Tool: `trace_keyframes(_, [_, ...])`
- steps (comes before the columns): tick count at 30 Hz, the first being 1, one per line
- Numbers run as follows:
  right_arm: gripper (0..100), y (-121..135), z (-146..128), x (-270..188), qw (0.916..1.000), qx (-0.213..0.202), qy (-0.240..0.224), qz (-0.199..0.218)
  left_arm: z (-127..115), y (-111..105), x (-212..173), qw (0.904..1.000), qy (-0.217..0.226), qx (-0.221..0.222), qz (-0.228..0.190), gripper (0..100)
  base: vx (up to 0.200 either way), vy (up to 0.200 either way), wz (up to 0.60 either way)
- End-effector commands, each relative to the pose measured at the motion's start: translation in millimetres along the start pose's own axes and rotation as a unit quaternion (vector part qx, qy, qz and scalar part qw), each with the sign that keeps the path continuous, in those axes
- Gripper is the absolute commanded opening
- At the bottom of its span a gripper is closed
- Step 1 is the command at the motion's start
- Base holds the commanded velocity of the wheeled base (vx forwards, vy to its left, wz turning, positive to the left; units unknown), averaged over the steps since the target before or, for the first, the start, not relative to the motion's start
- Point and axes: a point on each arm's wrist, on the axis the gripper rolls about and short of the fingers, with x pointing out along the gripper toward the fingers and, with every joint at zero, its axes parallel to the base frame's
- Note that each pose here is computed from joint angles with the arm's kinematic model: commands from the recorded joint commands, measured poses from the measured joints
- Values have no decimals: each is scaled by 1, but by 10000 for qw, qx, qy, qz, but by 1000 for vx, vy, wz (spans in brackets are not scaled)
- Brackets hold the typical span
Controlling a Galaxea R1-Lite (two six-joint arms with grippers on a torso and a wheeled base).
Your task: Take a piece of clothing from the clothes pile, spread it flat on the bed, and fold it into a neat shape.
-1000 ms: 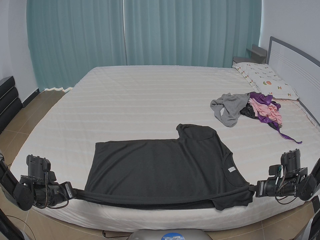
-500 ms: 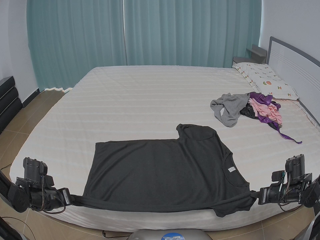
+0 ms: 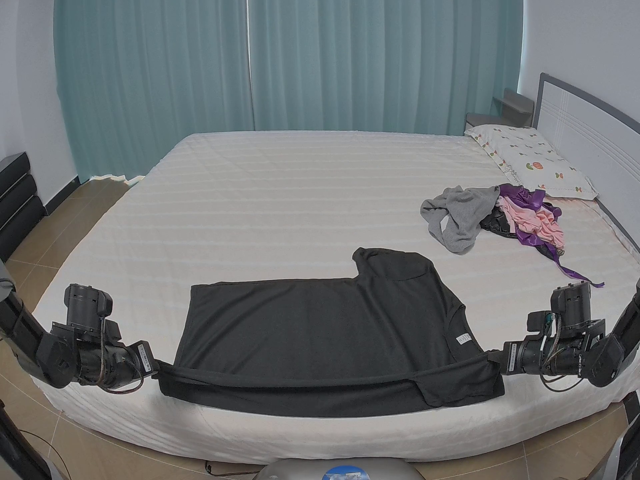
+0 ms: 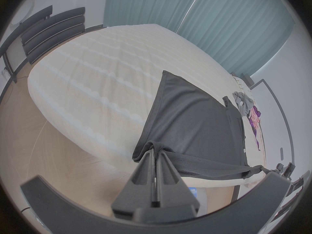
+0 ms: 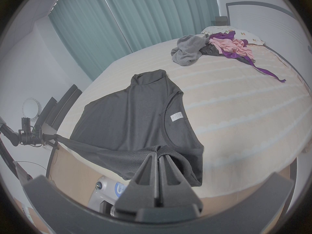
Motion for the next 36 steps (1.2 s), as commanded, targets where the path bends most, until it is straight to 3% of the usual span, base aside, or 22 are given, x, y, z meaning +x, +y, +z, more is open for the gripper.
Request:
trace_keyframes(1, [0, -1, 11, 18, 10000, -1, -42, 8, 5, 0, 22, 9997, 197, -107, 91, 0, 0, 0, 0])
trace_keyframes(10, [0, 3, 16, 12, 9997, 115, -199, 81, 8, -1, 5, 9999, -22, -166, 23, 0, 0, 0, 0])
trace_keyframes(19, [0, 9, 18, 3, 9993, 142, -310, 160, 5, -4, -17, 9999, 26, -132, 4, 0, 0, 0, 0])
trace_keyframes(36, [0, -2, 21, 38, 9996, 263, -74, 32, 20, -3, 47, 9973, 490, -472, 266, 0, 0, 0, 0])
